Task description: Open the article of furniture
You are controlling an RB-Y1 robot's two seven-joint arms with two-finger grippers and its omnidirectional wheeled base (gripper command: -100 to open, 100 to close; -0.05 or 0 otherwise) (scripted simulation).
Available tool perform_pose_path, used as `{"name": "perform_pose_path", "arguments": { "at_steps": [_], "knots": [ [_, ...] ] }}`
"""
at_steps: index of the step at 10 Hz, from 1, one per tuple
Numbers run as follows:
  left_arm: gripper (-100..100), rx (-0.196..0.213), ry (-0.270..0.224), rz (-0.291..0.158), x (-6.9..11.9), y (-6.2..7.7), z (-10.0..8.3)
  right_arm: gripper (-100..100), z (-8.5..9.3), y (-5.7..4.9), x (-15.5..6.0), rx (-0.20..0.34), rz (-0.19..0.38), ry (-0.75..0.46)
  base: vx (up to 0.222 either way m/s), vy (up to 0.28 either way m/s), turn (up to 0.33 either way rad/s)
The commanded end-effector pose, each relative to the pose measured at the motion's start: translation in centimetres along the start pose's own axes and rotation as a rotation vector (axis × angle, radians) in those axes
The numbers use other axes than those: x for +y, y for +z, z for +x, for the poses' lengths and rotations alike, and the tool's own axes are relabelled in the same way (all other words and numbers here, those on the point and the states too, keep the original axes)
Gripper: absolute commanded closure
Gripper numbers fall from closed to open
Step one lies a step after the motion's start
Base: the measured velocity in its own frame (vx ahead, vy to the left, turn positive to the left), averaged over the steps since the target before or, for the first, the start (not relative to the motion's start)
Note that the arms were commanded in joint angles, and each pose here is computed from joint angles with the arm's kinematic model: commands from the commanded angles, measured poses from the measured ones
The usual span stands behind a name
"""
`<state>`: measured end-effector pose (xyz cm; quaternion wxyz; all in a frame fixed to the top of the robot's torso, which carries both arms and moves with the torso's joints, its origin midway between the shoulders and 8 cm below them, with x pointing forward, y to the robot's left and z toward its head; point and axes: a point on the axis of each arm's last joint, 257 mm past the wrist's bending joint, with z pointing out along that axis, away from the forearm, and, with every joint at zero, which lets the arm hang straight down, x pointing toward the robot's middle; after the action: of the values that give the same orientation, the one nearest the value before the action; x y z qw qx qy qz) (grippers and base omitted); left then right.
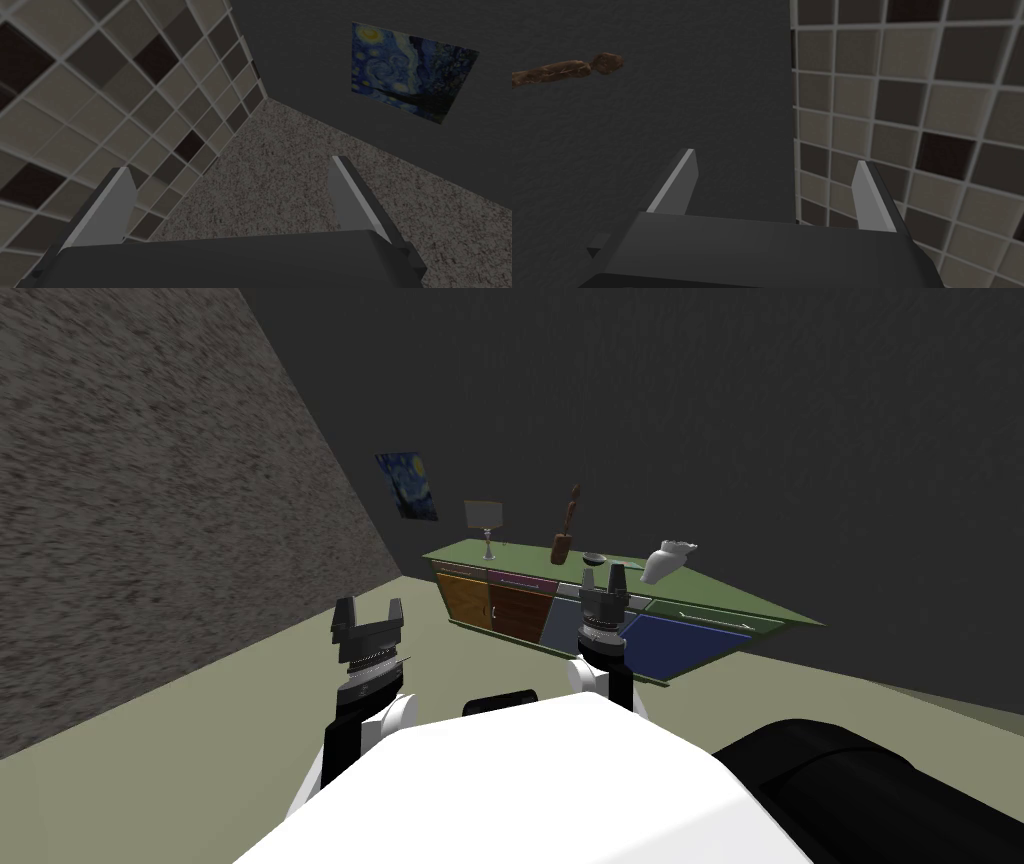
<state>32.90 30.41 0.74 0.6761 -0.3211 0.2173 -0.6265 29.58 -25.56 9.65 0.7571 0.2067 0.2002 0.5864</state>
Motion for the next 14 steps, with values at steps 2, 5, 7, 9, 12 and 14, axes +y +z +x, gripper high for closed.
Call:
{"name": "perform_pose_path", "arguments": {
  "at_steps": [2,5,7,9,12,14],
  "knots": [
    [0,0.0,0.0,0.0,0.0,0.0,0.0,0,0.0,0.0,0.0,0.0,0.0,0.0,0.0,0.0,0.0],
    [0,0.0,0.0,0.0,0.0,0.0,0.0,0,0.0,0.0,0.0,0.0,0.0,0.0,0.0,0.0,0.0],
    [0,0.0,0.0,0.0,0.0,0.0,0.0,0,0.0,0.0,0.0,0.0,0.0,0.0,0.0,0.0,0.0],
    [0,0.0,0.0,0.0,0.0,0.0,0.0,0,0.0,0.0,0.0,0.0,0.0,0.0,0.0,0.0,0.0],
    [0,0.0,0.0,0.0,0.0,0.0,0.0,-100,1.7,-0.4,-0.4,0.116,-0.004,-0.096,0.017,0.001,-0.014],
    [0,0.0,0.0,0.0,0.0,0.0,0.0,-100,2.8,-0.7,-1.0,0.189,-0.01,-0.193,0.033,-0.002,-0.027]
  ]
}}
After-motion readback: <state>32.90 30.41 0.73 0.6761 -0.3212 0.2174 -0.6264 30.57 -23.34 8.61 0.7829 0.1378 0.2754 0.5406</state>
